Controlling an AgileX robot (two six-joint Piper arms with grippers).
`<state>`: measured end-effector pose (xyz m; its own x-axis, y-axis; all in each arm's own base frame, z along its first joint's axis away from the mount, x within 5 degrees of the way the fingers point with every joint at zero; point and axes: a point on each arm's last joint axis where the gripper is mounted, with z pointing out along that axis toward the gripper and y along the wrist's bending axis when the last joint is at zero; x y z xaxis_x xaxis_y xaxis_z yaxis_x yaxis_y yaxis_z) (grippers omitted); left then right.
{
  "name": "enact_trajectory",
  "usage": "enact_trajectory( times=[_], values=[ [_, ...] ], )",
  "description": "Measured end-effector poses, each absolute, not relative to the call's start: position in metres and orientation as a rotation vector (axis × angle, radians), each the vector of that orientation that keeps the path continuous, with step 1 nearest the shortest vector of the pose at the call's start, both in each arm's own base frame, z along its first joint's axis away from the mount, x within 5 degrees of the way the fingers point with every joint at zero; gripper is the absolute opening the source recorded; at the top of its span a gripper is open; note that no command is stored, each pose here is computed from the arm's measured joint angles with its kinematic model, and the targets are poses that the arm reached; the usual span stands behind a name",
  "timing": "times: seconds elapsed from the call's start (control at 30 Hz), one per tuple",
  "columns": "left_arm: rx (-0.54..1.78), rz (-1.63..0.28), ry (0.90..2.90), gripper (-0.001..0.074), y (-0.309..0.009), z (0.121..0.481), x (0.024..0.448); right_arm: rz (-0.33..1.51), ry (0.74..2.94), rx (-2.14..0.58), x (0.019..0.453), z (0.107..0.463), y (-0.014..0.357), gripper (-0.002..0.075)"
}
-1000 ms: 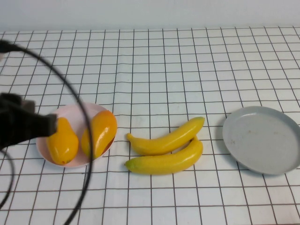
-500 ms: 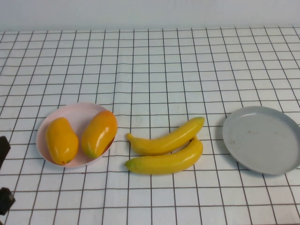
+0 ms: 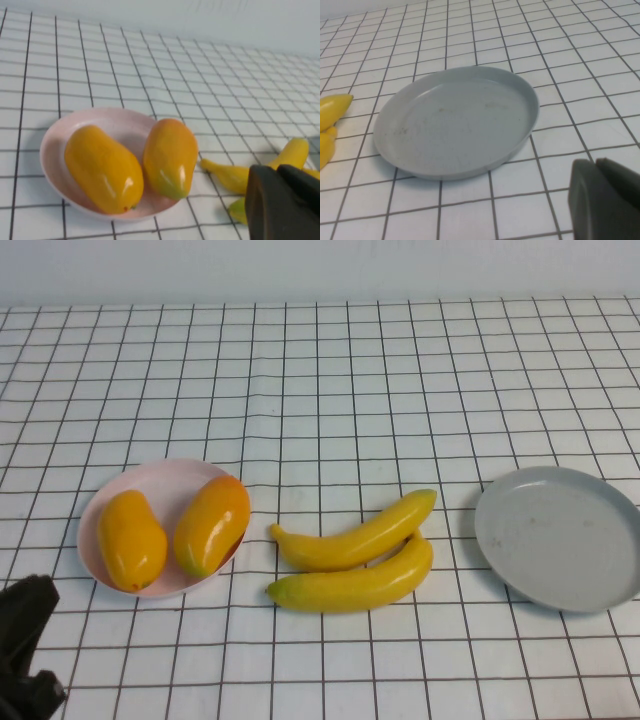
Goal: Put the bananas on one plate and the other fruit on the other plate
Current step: Put another type of fruit in the right plate
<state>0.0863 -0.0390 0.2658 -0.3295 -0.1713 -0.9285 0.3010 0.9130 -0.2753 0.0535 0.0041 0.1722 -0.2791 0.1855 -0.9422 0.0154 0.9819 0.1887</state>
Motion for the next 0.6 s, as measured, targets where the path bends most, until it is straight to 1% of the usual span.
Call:
enact_trajectory(
  times=[0.13,0.3,0.4,0.6],
  values=[
    [0.140,-0.452,1.909,-0.0002,-0.037,0.260,0.082,0.165,1.849,0.146,0.054,0.172,0.004,-0.0016],
    [0.167,-0.423,1.863,-0.0002,-0.027,0.263,0.074,0.165,1.849,0.146,0.054,0.172,0.004,-0.0016],
    [0.190,-0.387,1.785,-0.0002,-0.023,0.260,0.069,0.165,1.849,0.146,0.054,0.172,0.004,-0.0017],
    [0.189,-0.304,1.595,-0.0003,-0.019,0.238,0.063,0.165,1.849,0.146,0.054,0.172,0.004,-0.0016]
  ],
)
